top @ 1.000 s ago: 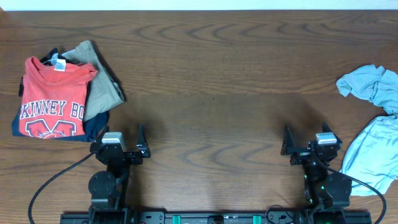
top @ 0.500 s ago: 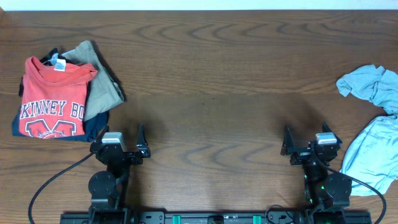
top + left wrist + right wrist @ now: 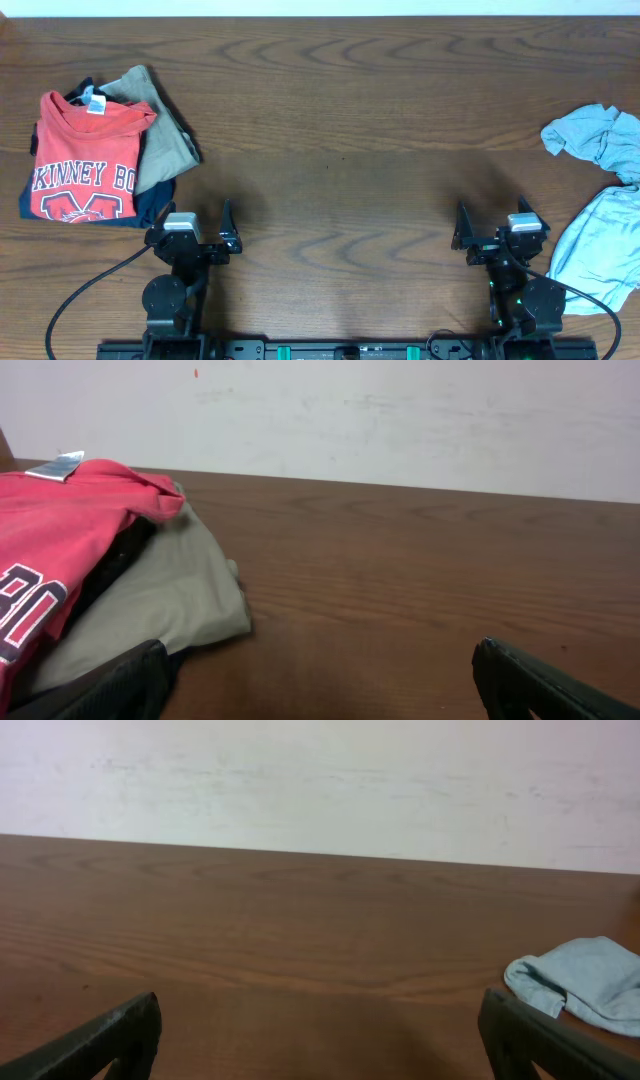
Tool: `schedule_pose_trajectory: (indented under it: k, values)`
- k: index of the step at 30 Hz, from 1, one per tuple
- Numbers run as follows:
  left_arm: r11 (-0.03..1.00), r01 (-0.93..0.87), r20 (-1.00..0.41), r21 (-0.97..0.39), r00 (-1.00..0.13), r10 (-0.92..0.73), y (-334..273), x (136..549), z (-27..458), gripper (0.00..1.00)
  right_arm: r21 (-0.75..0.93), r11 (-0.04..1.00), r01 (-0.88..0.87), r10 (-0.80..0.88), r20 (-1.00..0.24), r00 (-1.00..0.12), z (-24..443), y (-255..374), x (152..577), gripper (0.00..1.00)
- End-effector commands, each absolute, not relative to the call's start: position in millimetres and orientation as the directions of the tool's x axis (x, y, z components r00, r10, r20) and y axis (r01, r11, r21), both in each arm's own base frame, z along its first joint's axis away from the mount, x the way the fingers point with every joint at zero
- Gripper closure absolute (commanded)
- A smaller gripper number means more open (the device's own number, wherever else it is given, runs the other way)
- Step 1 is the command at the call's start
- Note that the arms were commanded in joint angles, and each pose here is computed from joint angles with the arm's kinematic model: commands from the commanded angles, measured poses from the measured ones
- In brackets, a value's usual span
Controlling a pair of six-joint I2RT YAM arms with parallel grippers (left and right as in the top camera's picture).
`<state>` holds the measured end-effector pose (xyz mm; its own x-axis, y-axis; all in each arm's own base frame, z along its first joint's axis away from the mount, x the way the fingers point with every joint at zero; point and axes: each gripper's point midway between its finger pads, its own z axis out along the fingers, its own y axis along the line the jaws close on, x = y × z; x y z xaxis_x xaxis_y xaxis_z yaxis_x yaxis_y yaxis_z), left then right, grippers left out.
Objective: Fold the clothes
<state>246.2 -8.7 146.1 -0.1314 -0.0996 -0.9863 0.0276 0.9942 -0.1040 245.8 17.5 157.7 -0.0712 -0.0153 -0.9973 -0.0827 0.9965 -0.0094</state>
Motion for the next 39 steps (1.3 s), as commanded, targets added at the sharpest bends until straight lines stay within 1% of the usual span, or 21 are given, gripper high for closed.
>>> schedule_pose_trajectory:
  k: [1,10,12,16,18,22,25,30,35,39]
  values:
    - [0.995,0.027,-0.978,-0.101,-0.185,-0.094,-9,245,131,0.02,-0.022,0.996,-0.085,-0.028,-0.997,-0.071,157,18,246,0.01]
    - [0.994,0.028,-0.978,-0.101,-0.185,-0.094,-9,245,131,0.02,-0.02,0.996,-0.087,-0.026,-0.997,-0.071,157,19,246,0.01]
    - [0.994,0.043,-0.978,-0.104,-0.185,-0.095,-12,245,131,0.02,0.01,0.996,-0.087,0.004,-0.998,-0.065,159,19,246,0.01]
    - [0.982,0.03,-0.965,-0.187,-0.191,-0.178,-13,244,132,0.02,0.034,0.996,-0.085,0.029,-0.997,-0.069,160,19,245,0.01]
    - [0.975,0.041,-0.956,-0.217,-0.211,-0.204,-16,243,132,0.02,0.039,0.996,-0.083,0.033,-0.997,-0.071,163,19,244,0.01]
    - [0.971,0.047,-0.937,-0.233,-0.279,-0.211,-20,237,131,0.02,0.036,0.999,-0.038,0.032,-0.995,-0.098,168,11,242,0.01]
    - [0.971,0.036,-0.919,-0.235,-0.333,-0.21,-20,231,137,0.02,0.045,0.999,0.007,0.045,-0.988,-0.148,172,4,239,0.01]
    - [0.972,0.014,-0.884,-0.236,-0.418,-0.209,-20,224,155,0.02,0.027,0.998,0.054,0.041,-0.961,-0.275,174,-4,239,0.01]
    - [0.972,-0.012,-0.832,-0.234,-0.515,-0.207,-20,222,169,0.02,0.001,0.995,0.102,0.047,-0.892,-0.45,169,-12,244,0.01]
    - [0.973,-0.037,-0.772,-0.229,-0.601,-0.205,-20,218,169,0.02,-0.005,0.983,0.185,0.112,-0.781,-0.615,155,-26,247,0.01]
